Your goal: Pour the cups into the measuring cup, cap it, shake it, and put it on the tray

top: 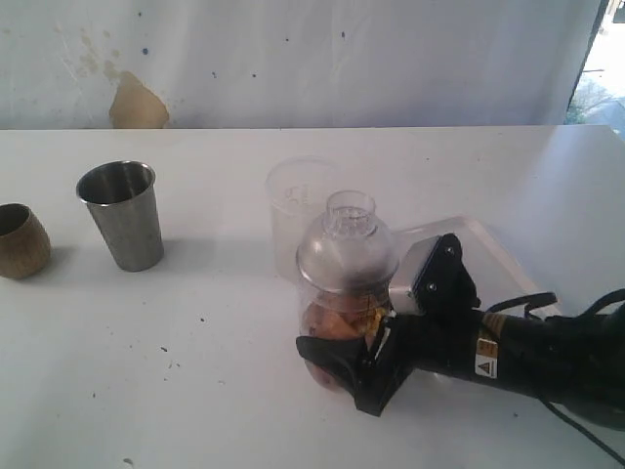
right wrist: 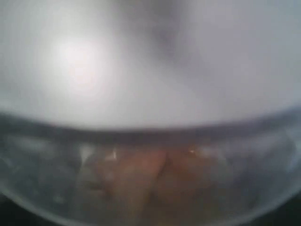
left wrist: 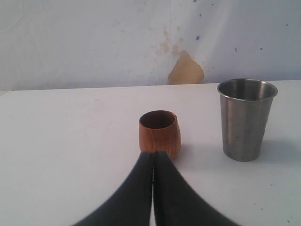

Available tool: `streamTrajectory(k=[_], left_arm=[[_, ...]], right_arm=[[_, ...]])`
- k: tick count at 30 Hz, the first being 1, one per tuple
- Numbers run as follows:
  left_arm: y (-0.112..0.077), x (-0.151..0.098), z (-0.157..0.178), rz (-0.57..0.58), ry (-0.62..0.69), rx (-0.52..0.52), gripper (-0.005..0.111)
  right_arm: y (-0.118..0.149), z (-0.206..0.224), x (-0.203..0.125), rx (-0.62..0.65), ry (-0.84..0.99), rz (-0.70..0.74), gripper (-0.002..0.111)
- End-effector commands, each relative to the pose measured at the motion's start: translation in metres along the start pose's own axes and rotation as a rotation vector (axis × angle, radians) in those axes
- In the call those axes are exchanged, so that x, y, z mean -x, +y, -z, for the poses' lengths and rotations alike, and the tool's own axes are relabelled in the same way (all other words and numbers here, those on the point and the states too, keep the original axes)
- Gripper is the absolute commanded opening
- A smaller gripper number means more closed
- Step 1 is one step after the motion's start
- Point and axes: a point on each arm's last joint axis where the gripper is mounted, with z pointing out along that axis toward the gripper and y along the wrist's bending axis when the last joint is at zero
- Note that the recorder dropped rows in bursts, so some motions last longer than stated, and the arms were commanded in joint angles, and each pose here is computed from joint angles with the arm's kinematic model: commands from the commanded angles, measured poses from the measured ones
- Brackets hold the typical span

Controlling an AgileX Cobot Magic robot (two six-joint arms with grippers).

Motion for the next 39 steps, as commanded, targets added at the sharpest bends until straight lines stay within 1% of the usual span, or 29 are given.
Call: streamTrajectory(k=[1, 2, 3, 4, 6, 7, 9, 10, 12, 13, 14, 16, 17, 20, 21, 22, 23, 24, 25, 27, 28, 29, 30, 31, 33, 34, 36, 37, 39], left_arm=[[0.000, 0.000, 0.000, -0.003, -0.013, 0.002, 0.001], [0.000, 0.000, 0.000, -0.003, -0.013, 0.002, 0.001], [0.000, 0.000, 0.000, -0.003, -0.013, 0.002, 0.001], [0.000, 0.000, 0.000, -0.003, -0.013, 0.002, 0.001], [0.000, 0.000, 0.000, -0.003, -0.013, 0.002, 0.001], [0.000, 0.000, 0.000, -0.003, -0.013, 0.002, 0.001], [0.000, 0.000, 0.000, -0.003, -0.013, 0.002, 0.001], [0.000, 0.000, 0.000, -0.003, -0.013, 0.002, 0.001], [0.000, 0.000, 0.000, -0.003, -0.013, 0.002, 0.001], [0.000, 0.000, 0.000, -0.003, -0.013, 0.002, 0.001], [0.000, 0.000, 0.000, -0.003, -0.013, 0.002, 0.001], [0.000, 0.000, 0.000, -0.003, -0.013, 0.002, 0.001], [0.000, 0.000, 0.000, -0.003, -0.013, 0.002, 0.001], [0.000, 0.000, 0.000, -0.003, -0.013, 0.002, 0.001], [0.000, 0.000, 0.000, -0.003, -0.013, 0.002, 0.001], [0.000, 0.000, 0.000, -0.003, -0.013, 0.002, 0.001], [0.000, 0.000, 0.000, -0.003, -0.013, 0.002, 0.001], [0.000, 0.000, 0.000, -0.003, -0.013, 0.002, 0.001], [0.000, 0.000, 0.000, -0.003, -0.013, 0.002, 0.001], [0.000, 0.000, 0.000, -0.003, -0.013, 0.002, 0.001], [0.000, 0.000, 0.000, -0.003, -0.013, 0.002, 0.001], [0.000, 0.000, 0.000, -0.003, -0.013, 0.002, 0.001], [0.000, 0.000, 0.000, -0.003, -0.013, 0.002, 0.001], [0.000, 0.000, 0.000, -0.003, -0.013, 0.002, 0.001], [0.000, 0.000, 0.000, -0.003, -0.013, 0.002, 0.001], [0.000, 0.000, 0.000, -0.003, -0.013, 0.002, 0.001], [0.000, 0.000, 0.000, -0.003, -0.013, 0.002, 0.001], [0.000, 0.000, 0.000, -0.003, -0.013, 0.002, 0.001], [0.000, 0.000, 0.000, -0.003, -0.013, 0.002, 0.001]], right_arm=[[-0.016, 0.019, 0.060, -0.249, -0.195, -0.008, 0.000], [-0.014, 0.021, 0.068, -0.239, -0.217, -0.034, 0.000], [0.008, 0.023, 0.083, -0.034, -0.290, 0.026, 0.000], [0.024, 0.022, 0.090, 0.051, -0.286, 0.110, 0.000], [0.006, 0.020, 0.094, -0.243, -0.165, 0.066, 0.000], [0.005, 0.022, 0.098, -0.246, -0.170, 0.043, 0.000], [0.028, 0.024, 0.108, -0.050, -0.200, 0.109, 0.000], [0.032, 0.022, 0.110, -0.057, -0.188, 0.135, 0.000], [0.008, 0.022, 0.110, -0.316, -0.092, 0.053, 0.000], [-0.001, 0.024, 0.109, -0.387, -0.064, 0.010, 0.000], [0.002, 0.025, 0.110, -0.356, -0.061, 0.027, 0.000], [0.026, 0.024, 0.119, -0.163, -0.104, 0.091, 0.000], [0.032, 0.023, 0.124, -0.128, -0.132, 0.108, 0.000], [0.000, 0.027, 0.125, -0.400, -0.128, -0.028, 0.000], [-0.001, 0.028, 0.125, -0.397, -0.140, -0.054, 0.000], [0.007, 0.029, 0.128, -0.328, -0.161, -0.030, 0.000], [0.023, 0.028, 0.133, -0.205, -0.185, 0.023, 0.000], [0.029, 0.028, 0.134, -0.163, -0.190, 0.066, 0.000], [0.023, 0.028, 0.136, -0.229, -0.194, 0.050, 0.000], [-0.005, 0.031, 0.131, -0.449, -0.161, -0.080, 0.000], [-0.007, 0.033, 0.129, -0.457, -0.160, -0.105, 0.000], [0.001, 0.034, 0.130, -0.386, -0.155, -0.086, 0.000], [0.017, 0.033, 0.133, -0.257, -0.169, -0.028, 0.000], [0.023, 0.031, 0.135, -0.212, -0.178, 0.049, 0.000], [-0.008, 0.035, 0.129, -0.464, -0.147, -0.098, 0.000], [-0.016, 0.038, 0.127, -0.516, -0.152, -0.143, 0.000], [0.017, 0.034, 0.134, -0.224, -0.188, -0.033, 0.000], [0.016, 0.031, 0.136, -0.255, -0.193, 0.017, 0.000], [-0.016, 0.038, 0.129, -0.521, -0.172, -0.185, 0.000]])
